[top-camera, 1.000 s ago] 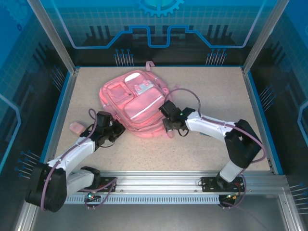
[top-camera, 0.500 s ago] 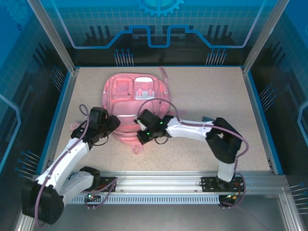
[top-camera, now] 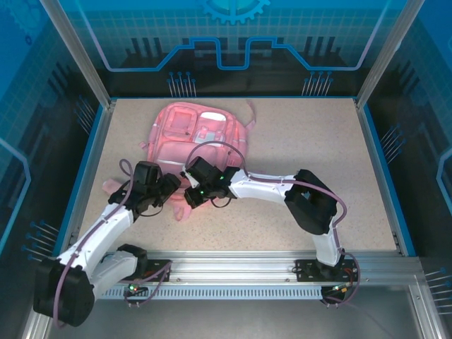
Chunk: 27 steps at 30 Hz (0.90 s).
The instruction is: Pack books, pencil case, and school supplies into a backpack
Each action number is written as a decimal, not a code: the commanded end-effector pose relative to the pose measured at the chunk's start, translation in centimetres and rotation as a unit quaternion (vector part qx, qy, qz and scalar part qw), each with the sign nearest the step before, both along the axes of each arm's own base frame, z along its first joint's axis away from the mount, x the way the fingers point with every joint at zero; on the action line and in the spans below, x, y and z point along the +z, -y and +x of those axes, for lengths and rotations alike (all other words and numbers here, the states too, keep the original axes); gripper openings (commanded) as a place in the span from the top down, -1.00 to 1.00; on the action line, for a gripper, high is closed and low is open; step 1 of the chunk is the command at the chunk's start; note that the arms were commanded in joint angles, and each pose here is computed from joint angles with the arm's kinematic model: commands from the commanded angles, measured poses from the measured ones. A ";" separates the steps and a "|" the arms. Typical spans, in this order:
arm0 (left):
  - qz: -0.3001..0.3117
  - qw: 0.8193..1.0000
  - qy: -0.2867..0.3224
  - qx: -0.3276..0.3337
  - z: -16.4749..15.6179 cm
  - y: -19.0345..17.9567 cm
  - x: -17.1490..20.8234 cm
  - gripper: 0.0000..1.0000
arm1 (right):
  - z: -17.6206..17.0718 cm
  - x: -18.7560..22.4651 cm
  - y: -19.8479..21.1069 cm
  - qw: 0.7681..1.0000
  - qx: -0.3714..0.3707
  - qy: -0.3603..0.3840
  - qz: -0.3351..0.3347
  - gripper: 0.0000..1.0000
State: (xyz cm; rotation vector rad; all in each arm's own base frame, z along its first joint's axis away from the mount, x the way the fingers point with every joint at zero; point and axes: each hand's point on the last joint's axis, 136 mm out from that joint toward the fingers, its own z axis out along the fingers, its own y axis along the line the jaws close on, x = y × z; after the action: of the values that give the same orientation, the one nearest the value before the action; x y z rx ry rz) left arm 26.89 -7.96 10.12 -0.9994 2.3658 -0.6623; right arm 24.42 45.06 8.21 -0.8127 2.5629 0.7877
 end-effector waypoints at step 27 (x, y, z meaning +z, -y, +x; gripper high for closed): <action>0.052 0.998 -0.047 -0.001 -2.1 -1.7 -2.4 1.00 | 5.0 0.8 16.4 0.948 -0.167 0.134 -0.236 1.00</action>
State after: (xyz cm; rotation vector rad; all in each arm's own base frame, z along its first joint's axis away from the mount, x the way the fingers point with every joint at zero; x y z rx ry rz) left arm 26.61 -9.02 8.72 -0.9903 2.4020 -0.7220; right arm 26.57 35.00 8.56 -0.6350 2.5616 0.2111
